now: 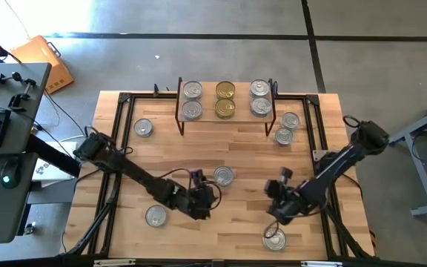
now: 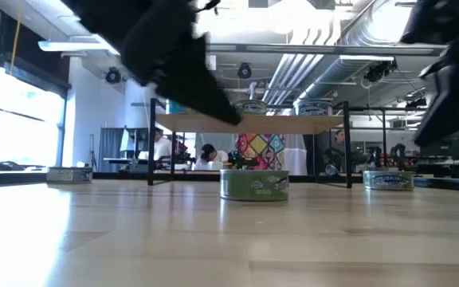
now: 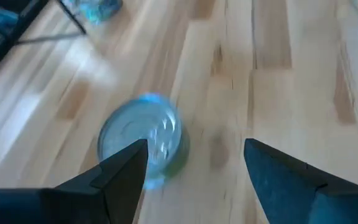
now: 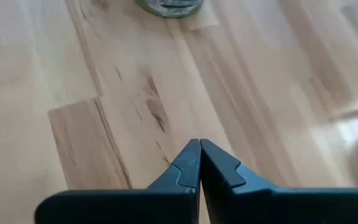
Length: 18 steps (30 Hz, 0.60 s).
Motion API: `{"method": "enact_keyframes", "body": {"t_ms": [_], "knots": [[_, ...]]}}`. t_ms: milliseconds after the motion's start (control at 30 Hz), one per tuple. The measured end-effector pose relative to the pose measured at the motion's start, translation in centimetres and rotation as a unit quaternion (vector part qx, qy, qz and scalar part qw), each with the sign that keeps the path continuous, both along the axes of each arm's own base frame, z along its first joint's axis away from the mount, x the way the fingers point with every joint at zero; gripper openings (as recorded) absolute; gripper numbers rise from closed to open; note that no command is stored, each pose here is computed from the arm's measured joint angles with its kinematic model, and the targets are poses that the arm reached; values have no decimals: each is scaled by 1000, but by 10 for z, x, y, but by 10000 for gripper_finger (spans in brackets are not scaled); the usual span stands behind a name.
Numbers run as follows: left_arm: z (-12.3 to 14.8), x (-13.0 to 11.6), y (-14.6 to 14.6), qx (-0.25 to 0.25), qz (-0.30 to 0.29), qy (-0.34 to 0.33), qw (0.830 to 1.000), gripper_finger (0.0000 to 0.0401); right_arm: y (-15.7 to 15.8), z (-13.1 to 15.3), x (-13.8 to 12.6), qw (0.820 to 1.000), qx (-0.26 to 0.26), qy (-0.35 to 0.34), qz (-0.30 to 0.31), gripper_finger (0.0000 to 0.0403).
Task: Stack canned seafood by type on shelf
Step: Stack the green tuna can on top of the other green tuna can on the shelf
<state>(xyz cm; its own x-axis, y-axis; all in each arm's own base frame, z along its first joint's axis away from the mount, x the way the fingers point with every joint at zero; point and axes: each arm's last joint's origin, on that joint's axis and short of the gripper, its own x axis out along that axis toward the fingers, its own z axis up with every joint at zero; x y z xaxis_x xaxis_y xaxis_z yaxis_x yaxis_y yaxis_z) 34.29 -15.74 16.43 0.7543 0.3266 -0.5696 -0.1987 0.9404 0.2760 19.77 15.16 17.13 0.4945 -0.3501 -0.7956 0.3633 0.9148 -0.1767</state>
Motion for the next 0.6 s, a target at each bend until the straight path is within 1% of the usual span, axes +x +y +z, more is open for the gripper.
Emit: {"method": "enact_keyframes", "body": {"t_ms": [133, 233, 367, 467, 533, 600], "knots": [[8, 10, 4, 0, -8, -40, 999, 258, 8, 0, -14, 1000, -13, -1, 2, 0], [11, 15, 9, -3, -6, -57, 998, 258, 11, -2, -24, 1000, -5, 26, -4, 0], [11, 18, 12, -25, -23, -55, 998, 258, 13, -3, -45, 997, -18, 74, -19, 0], [11, 17, 9, -29, -32, -54, 998, 258, 14, 0, -63, 994, -35, 99, -37, 0], [11, 16, 7, -30, -35, -54, 997, 258, 12, 3, -73, 994, -42, 92, -43, 0], [11, 16, 6, -31, -37, -55, 997, 258, 5, 4, -83, 995, -34, 80, -46, 0]]}}
